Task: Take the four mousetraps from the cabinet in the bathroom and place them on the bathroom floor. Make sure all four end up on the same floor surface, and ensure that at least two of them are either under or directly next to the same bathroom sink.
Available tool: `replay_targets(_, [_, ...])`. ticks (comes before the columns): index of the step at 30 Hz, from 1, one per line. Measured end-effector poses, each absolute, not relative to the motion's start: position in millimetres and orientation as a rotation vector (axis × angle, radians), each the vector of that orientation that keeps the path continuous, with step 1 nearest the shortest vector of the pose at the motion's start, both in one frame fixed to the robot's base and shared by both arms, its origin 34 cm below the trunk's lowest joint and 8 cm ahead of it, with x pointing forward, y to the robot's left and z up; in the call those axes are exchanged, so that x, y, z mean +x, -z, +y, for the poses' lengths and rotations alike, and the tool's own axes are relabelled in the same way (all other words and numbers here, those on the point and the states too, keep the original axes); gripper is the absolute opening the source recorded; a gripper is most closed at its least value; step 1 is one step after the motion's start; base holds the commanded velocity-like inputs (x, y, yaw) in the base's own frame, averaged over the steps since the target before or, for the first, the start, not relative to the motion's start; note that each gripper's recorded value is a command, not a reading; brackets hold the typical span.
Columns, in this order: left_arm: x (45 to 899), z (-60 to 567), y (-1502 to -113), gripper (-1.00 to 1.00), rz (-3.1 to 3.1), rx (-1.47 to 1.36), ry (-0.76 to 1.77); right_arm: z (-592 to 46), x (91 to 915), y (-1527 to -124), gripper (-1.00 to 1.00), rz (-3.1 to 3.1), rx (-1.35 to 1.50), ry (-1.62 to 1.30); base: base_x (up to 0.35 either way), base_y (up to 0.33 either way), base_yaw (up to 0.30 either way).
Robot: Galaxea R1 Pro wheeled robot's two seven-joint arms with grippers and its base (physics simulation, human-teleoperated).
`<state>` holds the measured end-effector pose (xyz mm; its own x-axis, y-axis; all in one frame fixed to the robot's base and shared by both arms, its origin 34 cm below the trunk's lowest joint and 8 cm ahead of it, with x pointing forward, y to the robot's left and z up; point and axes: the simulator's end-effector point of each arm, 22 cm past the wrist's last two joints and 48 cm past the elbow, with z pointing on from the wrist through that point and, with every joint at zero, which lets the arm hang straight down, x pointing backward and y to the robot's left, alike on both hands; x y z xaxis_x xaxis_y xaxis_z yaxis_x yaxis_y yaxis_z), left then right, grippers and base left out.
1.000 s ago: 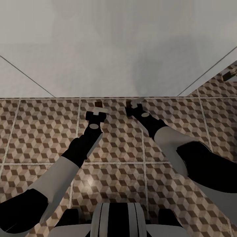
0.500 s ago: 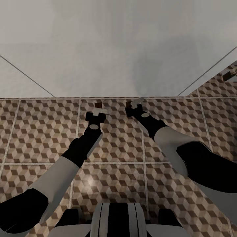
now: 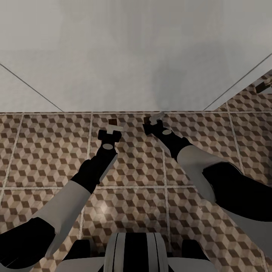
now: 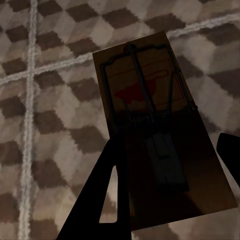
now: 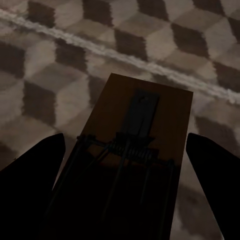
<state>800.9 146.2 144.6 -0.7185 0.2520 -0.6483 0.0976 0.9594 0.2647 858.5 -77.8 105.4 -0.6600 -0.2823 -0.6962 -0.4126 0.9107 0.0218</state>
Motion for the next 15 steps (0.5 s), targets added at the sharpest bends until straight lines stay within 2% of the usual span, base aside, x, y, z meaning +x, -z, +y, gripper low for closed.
replay_targets(15, [788.4, 149.7, -130.6, -1.0, 2.405, 0.261, -0.286, -77.4, 844.9, -95.3, -1.0, 2.365, -0.506, -0.253, 0.0, 0.0, 0.0])
